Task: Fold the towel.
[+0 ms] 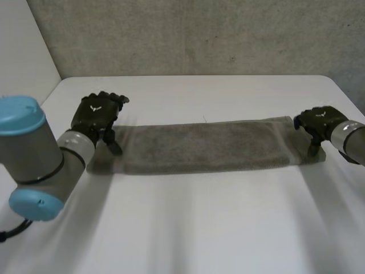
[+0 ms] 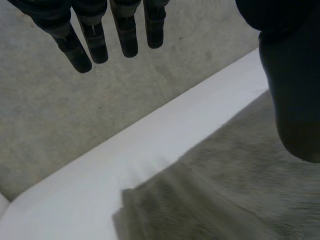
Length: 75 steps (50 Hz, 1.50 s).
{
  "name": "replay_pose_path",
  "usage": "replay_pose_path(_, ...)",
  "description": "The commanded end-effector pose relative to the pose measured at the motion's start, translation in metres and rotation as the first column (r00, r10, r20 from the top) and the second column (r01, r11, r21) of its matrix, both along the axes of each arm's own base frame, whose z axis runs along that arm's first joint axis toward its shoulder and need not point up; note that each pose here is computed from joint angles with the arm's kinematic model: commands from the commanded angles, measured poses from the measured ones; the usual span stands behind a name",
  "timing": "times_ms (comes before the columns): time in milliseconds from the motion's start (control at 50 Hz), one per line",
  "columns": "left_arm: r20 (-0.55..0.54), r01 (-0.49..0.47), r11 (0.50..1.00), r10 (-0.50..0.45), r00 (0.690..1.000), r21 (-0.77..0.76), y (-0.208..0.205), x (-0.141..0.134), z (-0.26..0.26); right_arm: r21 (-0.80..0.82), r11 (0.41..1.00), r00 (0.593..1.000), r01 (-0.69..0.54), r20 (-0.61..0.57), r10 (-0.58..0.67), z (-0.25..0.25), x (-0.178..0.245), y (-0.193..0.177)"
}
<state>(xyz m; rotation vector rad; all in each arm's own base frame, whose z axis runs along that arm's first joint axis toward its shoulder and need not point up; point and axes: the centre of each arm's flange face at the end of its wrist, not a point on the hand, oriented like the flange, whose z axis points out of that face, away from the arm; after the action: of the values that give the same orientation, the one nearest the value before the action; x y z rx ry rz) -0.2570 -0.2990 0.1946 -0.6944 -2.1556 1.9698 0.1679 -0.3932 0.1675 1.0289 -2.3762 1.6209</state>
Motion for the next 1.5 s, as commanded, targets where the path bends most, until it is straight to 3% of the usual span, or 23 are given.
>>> replay_pose_path(20, -0.070, 0.004, 1.000, -0.002, 0.998, 0.016, 0.010, 0.001, 0.000, 0.024, 0.999, 1.000, 0.021, 0.008, -0.021, -0.023, -0.014, -0.010)
replay_pose_path(620, -0.070, -0.003, 1.000, 0.005, 0.998, 0.024, 0.010, 0.003, -0.002, -0.041, 0.988, 0.988, 0.152, -0.007, -0.152, -0.033, -0.058, -0.034)
replay_pose_path(720, -0.069, -0.009, 1.000, 0.011, 0.998, 0.027, 0.009, 0.005, -0.003, -0.112, 0.952, 0.954, 0.283, -0.073, -0.292, -0.018, -0.089, -0.047)
replay_pose_path(760, -0.069, -0.009, 1.000, 0.011, 0.998, 0.027, 0.009, 0.005, -0.003, -0.175, 0.919, 0.917, 0.354, -0.129, -0.378, -0.006, -0.106, -0.054)
replay_pose_path(880, -0.072, -0.008, 1.000, 0.009, 0.997, 0.021, 0.009, 0.004, -0.001, -0.267, 0.912, 0.914, 0.313, -0.178, -0.365, 0.022, -0.103, -0.057)
replay_pose_path(920, -0.074, -0.006, 1.000, 0.008, 0.997, 0.020, 0.010, 0.004, 0.000, -0.343, 0.913, 0.949, 0.219, -0.142, -0.281, 0.054, -0.061, -0.048)
replay_pose_path(940, -0.075, -0.005, 1.000, 0.006, 0.997, 0.017, 0.010, 0.003, 0.001, -0.344, 0.913, 0.949, 0.219, -0.141, -0.281, 0.054, -0.061, -0.048)
replay_pose_path(980, -0.077, -0.003, 1.000, 0.005, 0.997, 0.016, 0.010, 0.002, 0.001, -0.393, 0.917, 0.988, 0.071, -0.097, -0.118, 0.071, 0.009, -0.027)
replay_pose_path(1000, -0.078, -0.003, 1.000, 0.004, 0.997, 0.015, 0.010, 0.002, 0.002, -0.393, 0.917, 0.988, 0.070, -0.097, -0.117, 0.071, 0.009, -0.027)
replay_pose_path(1060, -0.076, -0.005, 1.000, 0.006, 0.997, 0.017, 0.011, 0.003, 0.001, -0.408, 0.908, 0.994, -0.095, -0.088, 0.065, 0.074, 0.075, 0.006)
replay_pose_path(1080, -0.076, -0.005, 1.000, 0.006, 0.997, 0.017, 0.011, 0.003, 0.001, -0.407, 0.896, 0.984, -0.179, -0.092, 0.155, 0.074, 0.105, 0.027)
replay_pose_path(1100, -0.076, -0.005, 1.000, 0.006, 0.997, 0.019, 0.011, 0.003, 0.001, -0.407, 0.896, 0.984, -0.180, -0.092, 0.155, 0.074, 0.106, 0.027)
replay_pose_path(1140, -0.075, -0.005, 1.000, 0.006, 0.997, 0.020, 0.011, 0.003, 0.000, -0.389, 0.855, 0.939, -0.344, -0.113, 0.326, 0.064, 0.157, 0.070)
replay_pose_path(1160, -0.075, -0.005, 1.000, 0.006, 0.997, 0.020, 0.011, 0.003, 0.000, -0.389, 0.855, 0.938, -0.345, -0.113, 0.327, 0.064, 0.157, 0.070)
replay_pose_path(1200, -0.075, -0.005, 1.000, 0.006, 0.997, 0.020, 0.011, 0.003, 0.000, -0.356, 0.806, 0.880, -0.473, -0.140, 0.455, 0.046, 0.194, 0.108)
replay_pose_path(1260, -0.075, -0.006, 1.000, 0.008, 0.997, 0.020, 0.010, 0.003, 0.000, -0.327, 0.785, 0.849, -0.526, -0.150, 0.507, 0.031, 0.209, 0.123)
replay_pose_path(1300, -0.074, -0.006, 1.000, 0.008, 0.997, 0.023, 0.011, 0.003, -0.001, -0.262, 0.750, 0.794, -0.607, -0.151, 0.589, 0.002, 0.227, 0.147)
replay_pose_path(1320, -0.074, -0.006, 1.000, 0.008, 0.997, 0.023, 0.011, 0.003, -0.001, -0.262, 0.750, 0.793, -0.607, -0.151, 0.590, 0.002, 0.227, 0.147)
replay_pose_path(1360, -0.074, -0.006, 1.000, 0.008, 0.997, 0.023, 0.011, 0.003, -0.001, -0.236, 0.718, 0.754, -0.655, -0.139, 0.642, -0.008, 0.234, 0.161)
replay_pose_path(1500, -0.073, -0.003, 1.000, 0.005, 0.997, 0.027, 0.012, 0.003, -0.002, -0.239, 0.734, 0.767, -0.635, -0.090, 0.635, -0.008, 0.232, 0.157)
